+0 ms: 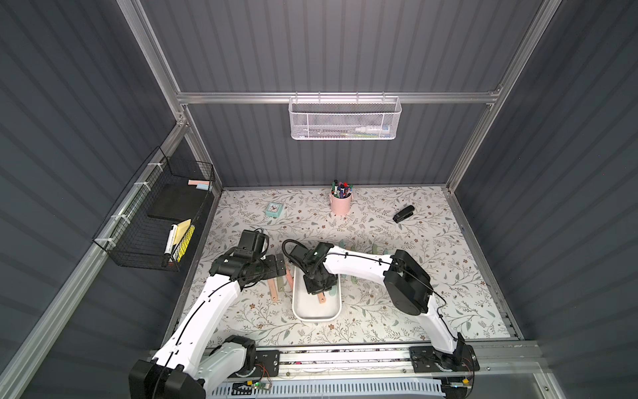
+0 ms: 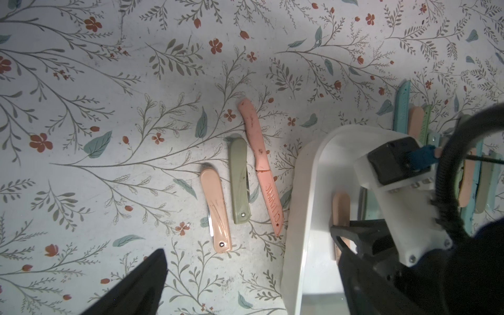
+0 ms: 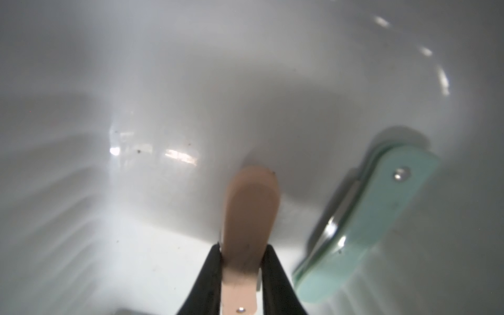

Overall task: Take the fruit knife out of the storage box
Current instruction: Pick up the fruit knife from the storage box, then place the fruit knife at the center of the board, then pick up the fruit knife from the storage box.

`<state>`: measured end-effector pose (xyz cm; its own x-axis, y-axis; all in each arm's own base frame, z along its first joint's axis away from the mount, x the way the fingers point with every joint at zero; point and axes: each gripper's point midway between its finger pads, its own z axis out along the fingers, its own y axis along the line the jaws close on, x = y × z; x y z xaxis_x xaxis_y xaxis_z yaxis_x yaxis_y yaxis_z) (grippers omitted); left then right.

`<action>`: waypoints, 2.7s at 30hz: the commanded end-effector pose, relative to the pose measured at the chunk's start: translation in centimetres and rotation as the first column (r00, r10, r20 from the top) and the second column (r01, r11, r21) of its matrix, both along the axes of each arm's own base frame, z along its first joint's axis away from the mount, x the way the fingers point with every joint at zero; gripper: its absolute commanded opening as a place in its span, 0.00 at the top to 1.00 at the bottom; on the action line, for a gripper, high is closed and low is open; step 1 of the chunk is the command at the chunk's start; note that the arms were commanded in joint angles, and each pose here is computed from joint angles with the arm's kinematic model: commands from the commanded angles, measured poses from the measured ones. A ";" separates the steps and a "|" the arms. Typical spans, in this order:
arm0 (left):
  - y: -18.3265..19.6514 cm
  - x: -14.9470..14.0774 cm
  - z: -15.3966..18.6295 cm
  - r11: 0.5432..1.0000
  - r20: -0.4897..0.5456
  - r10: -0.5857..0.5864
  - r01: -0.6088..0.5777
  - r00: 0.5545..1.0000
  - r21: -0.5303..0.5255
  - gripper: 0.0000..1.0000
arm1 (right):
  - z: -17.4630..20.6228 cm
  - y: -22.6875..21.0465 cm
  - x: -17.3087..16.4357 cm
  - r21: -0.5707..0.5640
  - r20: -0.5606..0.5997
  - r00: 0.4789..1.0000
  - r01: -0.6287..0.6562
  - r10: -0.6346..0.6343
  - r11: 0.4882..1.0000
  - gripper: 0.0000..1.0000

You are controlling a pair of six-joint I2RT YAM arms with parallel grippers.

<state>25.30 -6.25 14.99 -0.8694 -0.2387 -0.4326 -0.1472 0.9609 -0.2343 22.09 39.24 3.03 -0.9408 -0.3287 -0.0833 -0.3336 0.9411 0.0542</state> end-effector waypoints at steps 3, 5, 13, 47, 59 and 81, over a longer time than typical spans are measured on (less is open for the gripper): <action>-0.2 -0.1 0.4 1.000 0.011 -0.007 0.007 1.000 -0.009 0.01 | 7.3 -0.4 2.3 0.202 0.063 0.998 0.015 -0.028 0.979 0.80; -0.2 -0.1 0.3 1.000 0.009 -0.006 0.007 1.000 -0.009 0.01 | 9.4 -1.5 3.1 0.264 0.076 0.996 0.030 -0.052 0.964 0.80; -0.2 -0.2 0.4 1.000 0.010 -0.007 0.007 1.000 -0.008 0.01 | 13.2 -13.6 7.3 0.290 0.153 0.963 0.171 -0.222 0.942 0.79; -0.2 -0.1 0.1 1.000 -0.001 -0.009 0.009 1.000 -0.008 0.01 | -0.7 -34.2 9.4 -0.121 -0.027 0.903 0.422 -0.428 0.898 0.76; -0.3 -0.1 0.0 1.000 -0.003 -0.010 0.010 1.000 -0.008 0.01 | 1.6 -34.1 8.4 -0.116 -0.009 0.902 0.428 -0.431 0.897 0.61; -0.7 0.1 0.0 0.999 -0.004 -0.021 0.021 1.000 -0.027 0.01 | 11.0 -11.0 3.8 0.242 0.120 0.983 0.104 -0.136 0.965 0.60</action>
<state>25.36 -6.66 14.85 -0.8754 -0.2369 -0.4213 -0.1386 0.9581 -0.2508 26.74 25.20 14.04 -0.9362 -0.1829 -0.3002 -0.2442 0.9526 0.1812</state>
